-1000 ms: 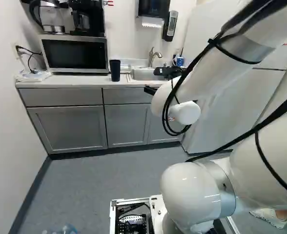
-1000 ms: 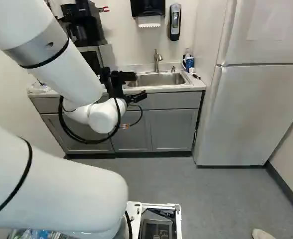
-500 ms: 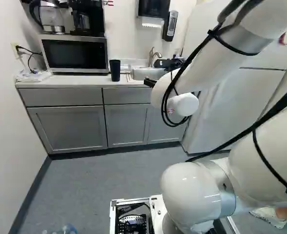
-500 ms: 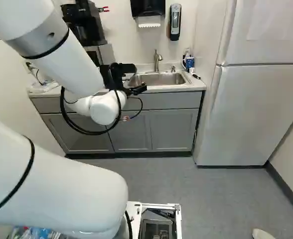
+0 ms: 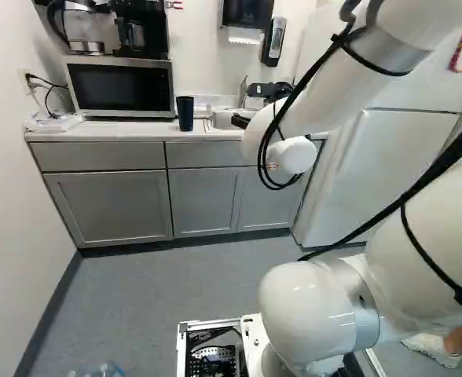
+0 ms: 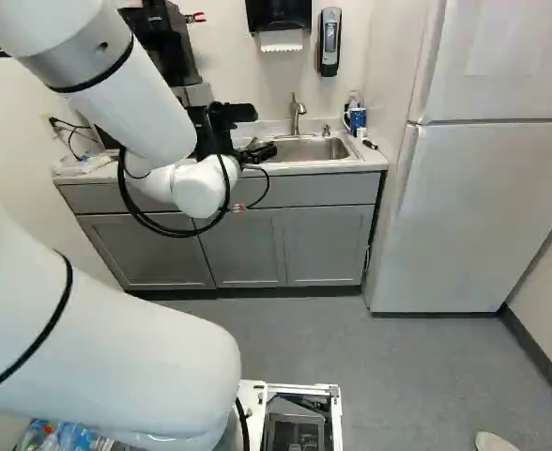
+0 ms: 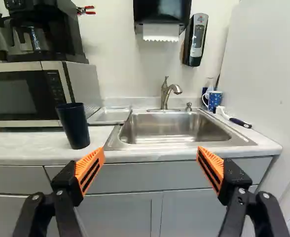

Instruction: Rinse the cup and place it in the tray

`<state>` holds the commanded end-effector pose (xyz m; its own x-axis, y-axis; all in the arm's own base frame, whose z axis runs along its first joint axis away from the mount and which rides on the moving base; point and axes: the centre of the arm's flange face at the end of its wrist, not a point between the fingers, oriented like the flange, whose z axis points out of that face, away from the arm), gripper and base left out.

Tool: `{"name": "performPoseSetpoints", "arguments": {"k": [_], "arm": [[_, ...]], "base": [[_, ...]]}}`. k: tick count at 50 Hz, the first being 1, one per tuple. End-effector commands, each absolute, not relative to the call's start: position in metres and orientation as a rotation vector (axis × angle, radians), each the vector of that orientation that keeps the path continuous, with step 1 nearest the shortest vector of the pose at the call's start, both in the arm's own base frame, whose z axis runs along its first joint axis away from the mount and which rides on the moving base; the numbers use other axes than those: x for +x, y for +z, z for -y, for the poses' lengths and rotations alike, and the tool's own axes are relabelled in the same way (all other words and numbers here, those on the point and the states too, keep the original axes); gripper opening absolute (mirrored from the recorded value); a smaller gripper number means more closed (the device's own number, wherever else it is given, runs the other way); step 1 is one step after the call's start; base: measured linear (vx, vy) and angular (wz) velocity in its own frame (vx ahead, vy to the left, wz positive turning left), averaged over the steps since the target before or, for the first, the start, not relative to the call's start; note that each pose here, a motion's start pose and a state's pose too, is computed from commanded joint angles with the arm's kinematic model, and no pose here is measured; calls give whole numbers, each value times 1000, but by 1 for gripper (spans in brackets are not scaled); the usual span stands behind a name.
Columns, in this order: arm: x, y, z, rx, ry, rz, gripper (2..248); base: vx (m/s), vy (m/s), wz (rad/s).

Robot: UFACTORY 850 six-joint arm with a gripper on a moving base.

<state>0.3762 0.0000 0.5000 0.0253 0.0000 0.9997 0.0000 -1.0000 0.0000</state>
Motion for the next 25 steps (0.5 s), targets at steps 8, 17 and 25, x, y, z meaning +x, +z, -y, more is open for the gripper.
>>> {"name": "performPoseSetpoints", "arguments": {"k": [8, 17, 25], "arm": [[384, 508, 0, 2243, 2199, 0, 247], [394, 516, 0, 2243, 2199, 0, 247], [402, 524, 0, 2245, 2198, 0, 247]], "base": [[0, 0, 0], [0, 0, 0], [0, 0, 0]]}}
